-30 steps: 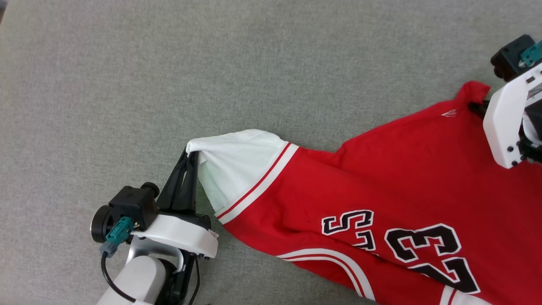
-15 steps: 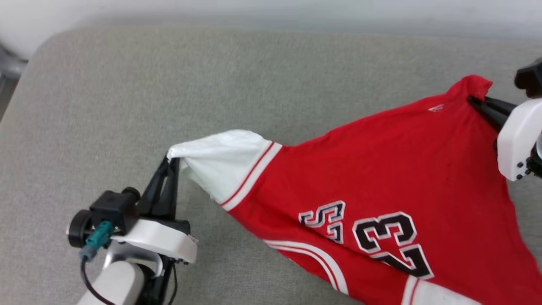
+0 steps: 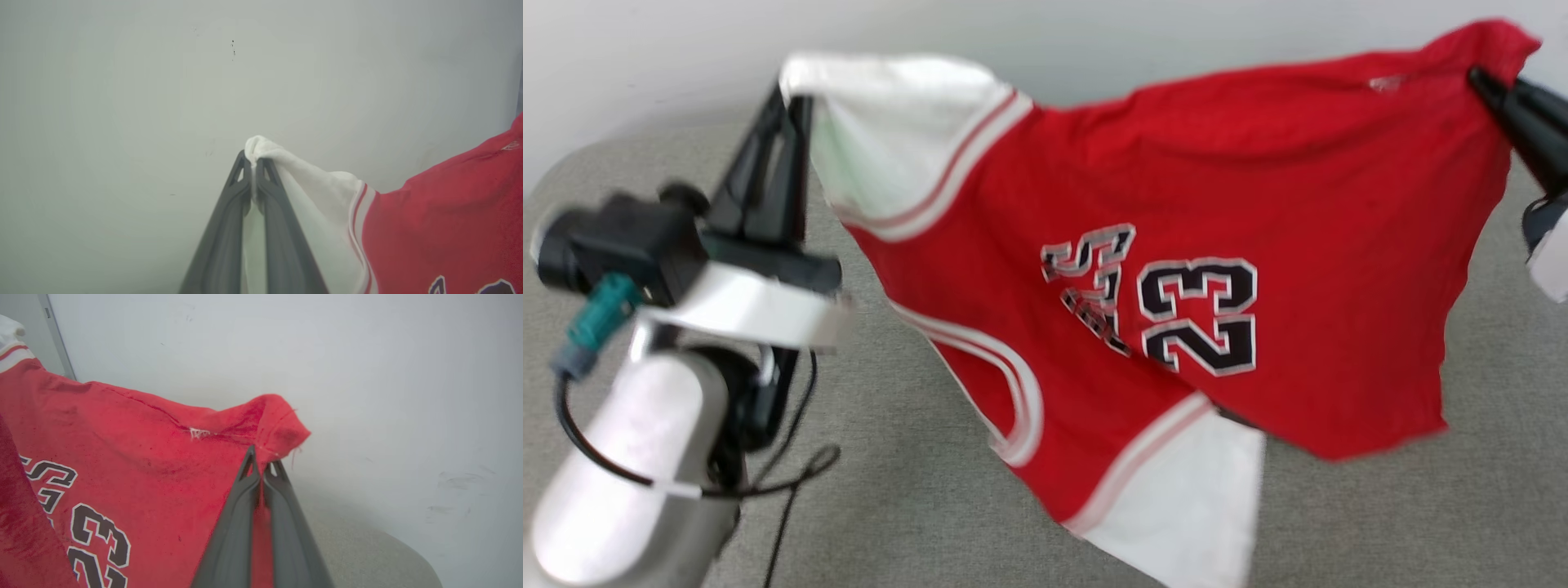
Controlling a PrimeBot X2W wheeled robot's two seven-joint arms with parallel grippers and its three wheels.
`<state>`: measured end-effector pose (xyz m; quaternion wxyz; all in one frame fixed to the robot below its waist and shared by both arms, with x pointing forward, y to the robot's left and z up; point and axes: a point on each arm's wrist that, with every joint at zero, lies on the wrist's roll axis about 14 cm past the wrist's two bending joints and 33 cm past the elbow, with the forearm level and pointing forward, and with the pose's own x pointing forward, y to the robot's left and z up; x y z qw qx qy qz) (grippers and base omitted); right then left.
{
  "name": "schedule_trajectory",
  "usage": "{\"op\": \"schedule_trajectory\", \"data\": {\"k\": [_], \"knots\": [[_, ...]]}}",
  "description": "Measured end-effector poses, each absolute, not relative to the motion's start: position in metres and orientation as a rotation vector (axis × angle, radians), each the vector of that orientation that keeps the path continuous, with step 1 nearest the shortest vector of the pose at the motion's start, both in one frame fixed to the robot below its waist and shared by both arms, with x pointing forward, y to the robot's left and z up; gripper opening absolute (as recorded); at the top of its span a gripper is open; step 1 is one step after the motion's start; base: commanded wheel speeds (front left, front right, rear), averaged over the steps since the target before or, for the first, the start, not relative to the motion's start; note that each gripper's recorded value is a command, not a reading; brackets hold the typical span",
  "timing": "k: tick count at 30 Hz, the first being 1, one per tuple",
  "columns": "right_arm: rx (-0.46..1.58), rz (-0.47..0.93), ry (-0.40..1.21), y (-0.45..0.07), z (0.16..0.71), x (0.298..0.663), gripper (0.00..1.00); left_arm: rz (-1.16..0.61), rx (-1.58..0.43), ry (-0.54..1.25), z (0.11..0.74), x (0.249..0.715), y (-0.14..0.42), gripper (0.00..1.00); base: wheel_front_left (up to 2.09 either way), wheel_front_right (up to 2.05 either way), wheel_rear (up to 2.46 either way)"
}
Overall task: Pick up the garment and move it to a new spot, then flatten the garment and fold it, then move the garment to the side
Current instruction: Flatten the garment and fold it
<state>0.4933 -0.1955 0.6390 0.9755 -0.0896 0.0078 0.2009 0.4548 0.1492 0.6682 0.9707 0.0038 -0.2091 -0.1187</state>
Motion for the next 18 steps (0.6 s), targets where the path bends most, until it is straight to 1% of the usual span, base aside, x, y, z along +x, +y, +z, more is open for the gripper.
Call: {"op": "schedule_trajectory", "data": {"k": [4, 5, 8, 12, 18], "knots": [[-0.184, 0.388, -0.062, -0.198, 0.67, 0.487, 0.0, -0.28, 0.037, -0.52, 0.71, 0.462, 0.139, 0.0, 0.0, 0.0, 0.0], [-0.173, 0.377, -0.116, -0.198, 0.691, 0.484, 0.0, -0.3, 0.065, -0.585, 0.738, 0.466, 0.133, 0.0, 0.0, 0.0, 0.0], [-0.17, 0.365, -0.171, -0.199, 0.712, 0.483, 0.0, -0.312, 0.082, -0.65, 0.765, 0.469, 0.128, 0.0, 0.0, 0.0, 0.0], [-0.169, 0.355, -0.223, -0.198, 0.732, 0.485, 0.0, -0.333, 0.09, -0.701, 0.789, 0.475, 0.12, 0.0, 0.0, 0.0, 0.0], [-0.178, 0.357, -0.241, -0.192, 0.74, 0.496, 0.0, -0.363, 0.112, -0.739, 0.809, 0.491, 0.107, 0.0, 0.0, 0.0, 0.0]]}}
